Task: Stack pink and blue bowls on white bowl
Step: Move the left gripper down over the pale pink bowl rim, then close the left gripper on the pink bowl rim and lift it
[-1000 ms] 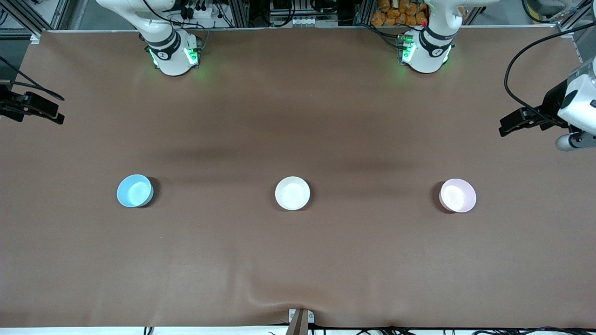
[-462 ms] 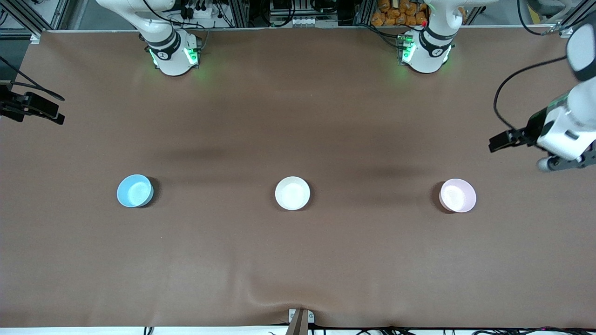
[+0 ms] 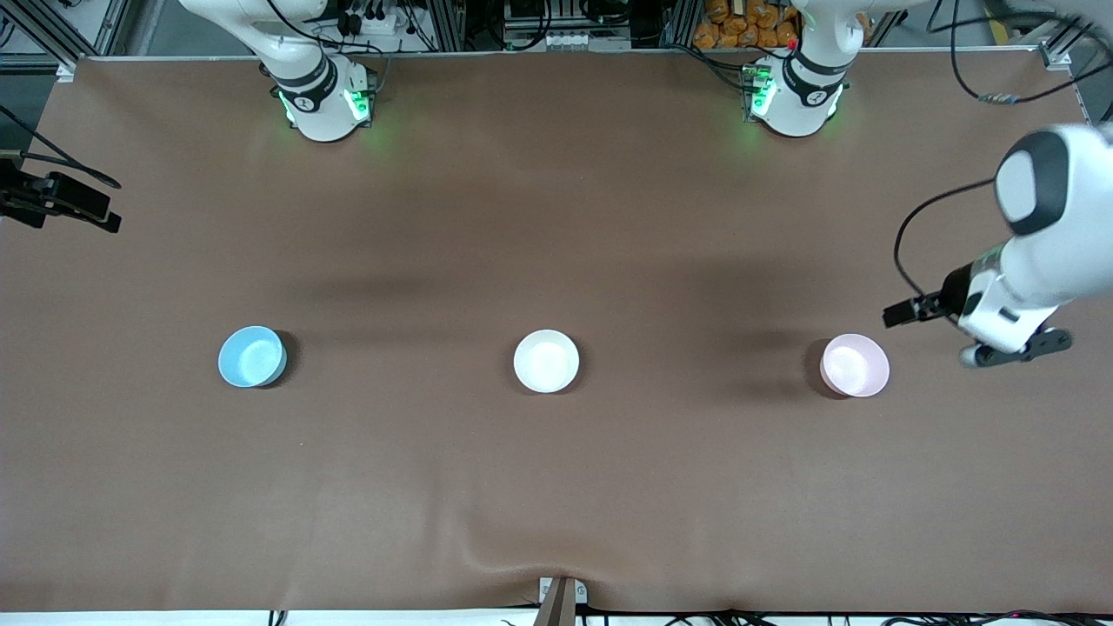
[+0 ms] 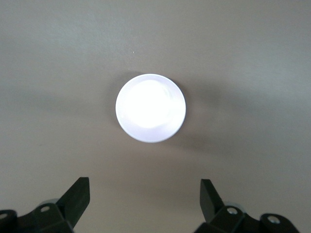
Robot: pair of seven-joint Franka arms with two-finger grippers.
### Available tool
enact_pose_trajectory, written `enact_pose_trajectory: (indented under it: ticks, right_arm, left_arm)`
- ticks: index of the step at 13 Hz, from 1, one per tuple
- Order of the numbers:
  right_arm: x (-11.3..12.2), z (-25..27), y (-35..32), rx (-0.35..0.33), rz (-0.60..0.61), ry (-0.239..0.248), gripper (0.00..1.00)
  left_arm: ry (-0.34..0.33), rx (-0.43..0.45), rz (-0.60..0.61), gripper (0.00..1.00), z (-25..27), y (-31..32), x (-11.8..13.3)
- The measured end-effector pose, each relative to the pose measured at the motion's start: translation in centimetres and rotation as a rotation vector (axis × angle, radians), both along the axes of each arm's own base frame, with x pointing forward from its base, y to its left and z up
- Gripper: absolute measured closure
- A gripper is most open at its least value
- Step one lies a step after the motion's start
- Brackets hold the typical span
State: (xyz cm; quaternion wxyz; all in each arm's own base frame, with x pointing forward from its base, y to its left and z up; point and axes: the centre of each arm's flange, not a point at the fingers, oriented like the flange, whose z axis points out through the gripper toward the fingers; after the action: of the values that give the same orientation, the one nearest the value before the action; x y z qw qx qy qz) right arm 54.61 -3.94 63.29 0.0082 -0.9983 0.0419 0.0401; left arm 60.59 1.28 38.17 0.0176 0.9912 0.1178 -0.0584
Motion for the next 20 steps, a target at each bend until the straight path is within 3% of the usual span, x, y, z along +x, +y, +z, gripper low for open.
enact_pose_trajectory:
  ticks: [5,9,15,17,20]
  right_arm:
    - [0.0,0.0,0.0,0.000,0.000,0.001,0.00]
    - [0.1,-0.1,0.0,0.000,0.000,0.003,0.00]
    - [0.1,-0.2,0.0,0.000,0.000,0.003,0.00]
    - [0.1,-0.2,0.0,0.000,0.000,0.003,0.00]
    - [0.1,-0.2,0.0,0.000,0.000,0.003,0.00]
  left_arm:
    - [0.039,-0.049,0.064,0.00,-9.1,3.1,1.4]
    - [0.000,-0.085,0.043,0.00,-14.9,7.0,2.3]
    - [0.017,-0.102,0.022,0.00,-17.3,7.5,2.5]
    - [0.021,-0.109,-0.020,0.04,-17.9,7.5,2.5]
    - [0.022,-0.117,-0.069,0.39,-18.4,7.4,2.5]
